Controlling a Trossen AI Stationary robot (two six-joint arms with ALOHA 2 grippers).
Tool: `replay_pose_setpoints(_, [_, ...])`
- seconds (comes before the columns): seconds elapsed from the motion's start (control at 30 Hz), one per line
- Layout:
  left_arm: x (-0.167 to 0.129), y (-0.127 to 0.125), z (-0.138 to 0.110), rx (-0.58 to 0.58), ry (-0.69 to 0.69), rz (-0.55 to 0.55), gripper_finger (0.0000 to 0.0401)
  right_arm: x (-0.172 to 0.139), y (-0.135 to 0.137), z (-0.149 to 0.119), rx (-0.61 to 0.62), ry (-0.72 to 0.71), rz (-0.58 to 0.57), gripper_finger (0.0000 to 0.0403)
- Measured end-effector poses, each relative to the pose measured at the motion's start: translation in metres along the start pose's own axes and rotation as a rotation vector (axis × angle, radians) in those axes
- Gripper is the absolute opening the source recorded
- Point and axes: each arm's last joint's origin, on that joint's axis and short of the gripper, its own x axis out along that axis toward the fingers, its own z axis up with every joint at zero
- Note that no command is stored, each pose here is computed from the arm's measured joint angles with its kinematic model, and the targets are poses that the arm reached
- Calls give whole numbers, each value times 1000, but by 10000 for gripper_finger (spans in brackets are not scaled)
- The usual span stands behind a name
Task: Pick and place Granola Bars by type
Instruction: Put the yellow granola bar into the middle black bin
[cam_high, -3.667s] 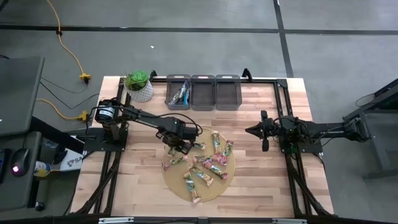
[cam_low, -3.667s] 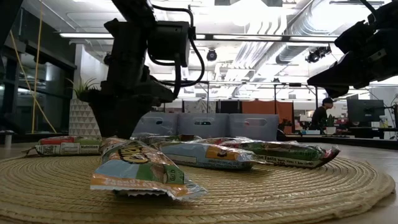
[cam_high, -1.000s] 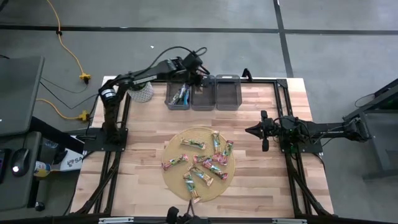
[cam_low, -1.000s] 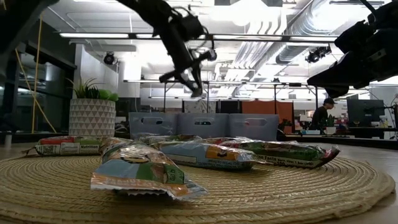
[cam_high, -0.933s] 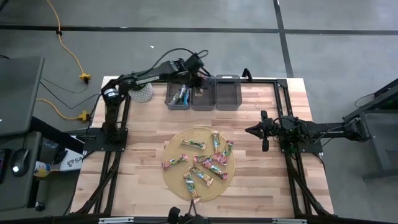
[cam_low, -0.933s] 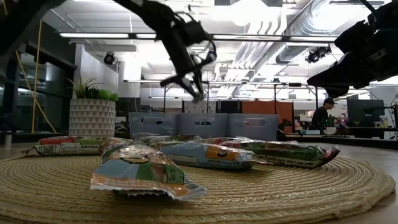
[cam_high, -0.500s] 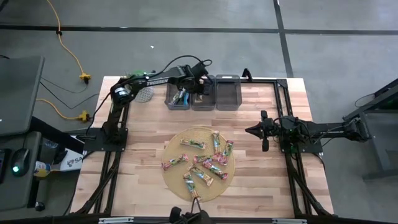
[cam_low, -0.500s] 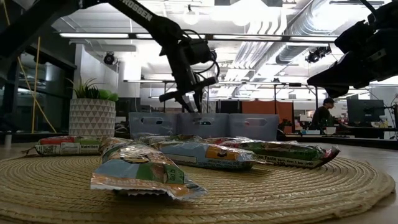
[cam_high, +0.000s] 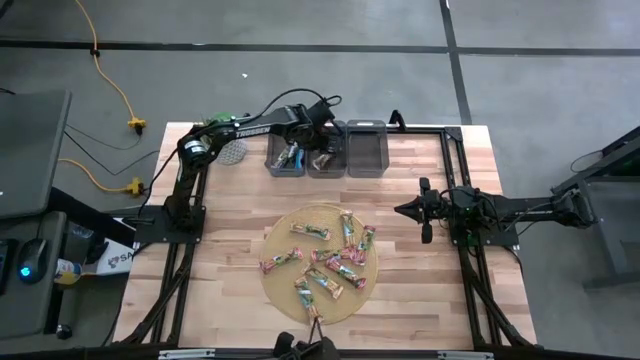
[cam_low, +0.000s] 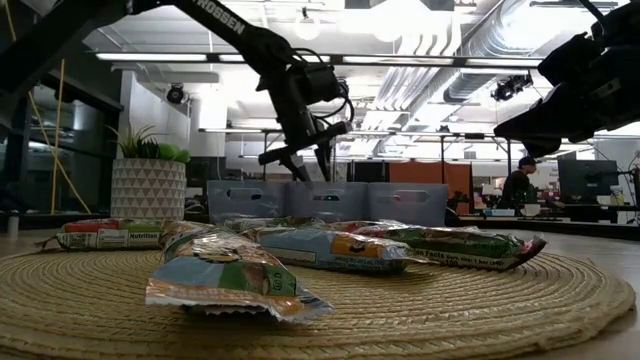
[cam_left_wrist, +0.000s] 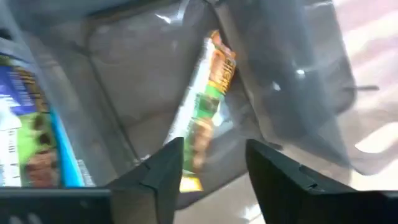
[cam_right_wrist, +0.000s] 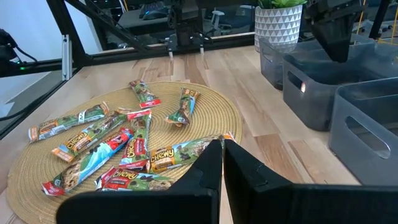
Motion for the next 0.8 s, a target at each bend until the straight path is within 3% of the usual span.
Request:
replay_pose_setpoints(0.13, [-5,-5,2,50,25,-107,200,0,0,0,0,0,0,0])
replay_pose_setpoints(0.3, [-34,-17,0,200,23,-257,204,0,0,0,0,0,0,0])
replay_pose_setpoints(0.6, [-109,-46,-54,655,103,-339,205,0,0,0,0,0,0,0])
replay_pose_setpoints(0.8, [-149,-65,-92,785,105,-373,205,0,0,0,0,0,0,0])
